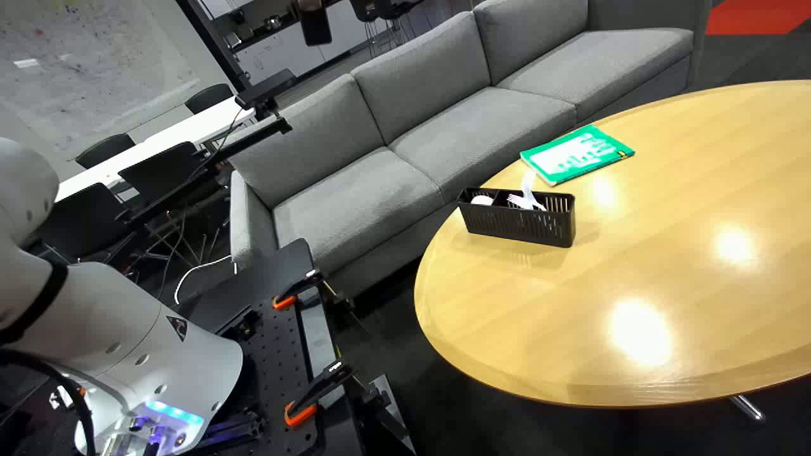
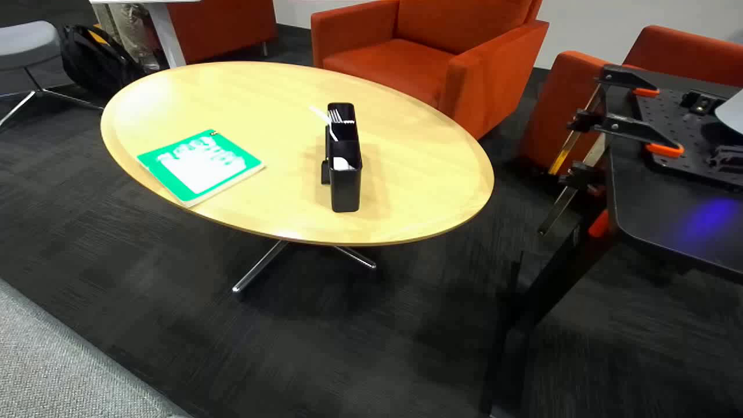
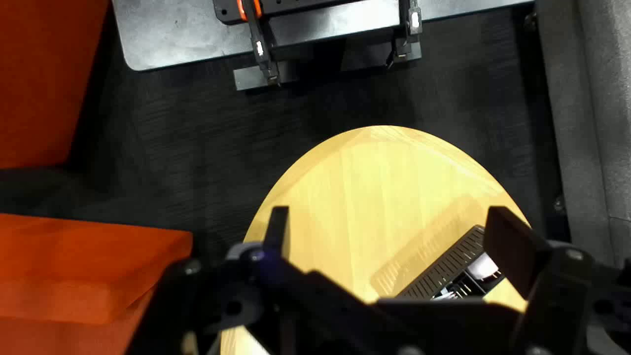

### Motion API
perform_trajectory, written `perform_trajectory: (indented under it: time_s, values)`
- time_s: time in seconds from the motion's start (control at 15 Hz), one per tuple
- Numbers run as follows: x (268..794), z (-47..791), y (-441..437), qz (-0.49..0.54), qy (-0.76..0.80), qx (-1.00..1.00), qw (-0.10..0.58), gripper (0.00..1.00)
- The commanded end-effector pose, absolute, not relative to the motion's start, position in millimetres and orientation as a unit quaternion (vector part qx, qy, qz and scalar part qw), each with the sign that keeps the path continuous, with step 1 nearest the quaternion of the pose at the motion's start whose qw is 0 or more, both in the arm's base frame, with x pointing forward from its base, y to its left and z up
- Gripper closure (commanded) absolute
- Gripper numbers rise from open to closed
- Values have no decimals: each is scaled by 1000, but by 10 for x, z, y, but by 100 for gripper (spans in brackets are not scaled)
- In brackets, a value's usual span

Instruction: Move the black basket to the right

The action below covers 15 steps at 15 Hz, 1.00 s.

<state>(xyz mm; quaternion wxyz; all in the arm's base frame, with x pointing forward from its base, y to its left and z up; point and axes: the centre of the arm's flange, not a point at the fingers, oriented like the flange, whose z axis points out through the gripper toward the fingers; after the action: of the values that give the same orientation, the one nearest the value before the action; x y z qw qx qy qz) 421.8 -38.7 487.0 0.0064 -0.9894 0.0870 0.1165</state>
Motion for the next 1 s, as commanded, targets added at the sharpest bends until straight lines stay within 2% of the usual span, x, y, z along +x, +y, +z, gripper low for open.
perform_trajectory:
  time_s: [0.0,0.47,0.93]
  values:
    - [4218,4870,-387,116,87,-989,6,0]
    - [4218,4870,-387,116,87,-989,6,0]
    - [4917,4334,-459,118,160,-979,47,0]
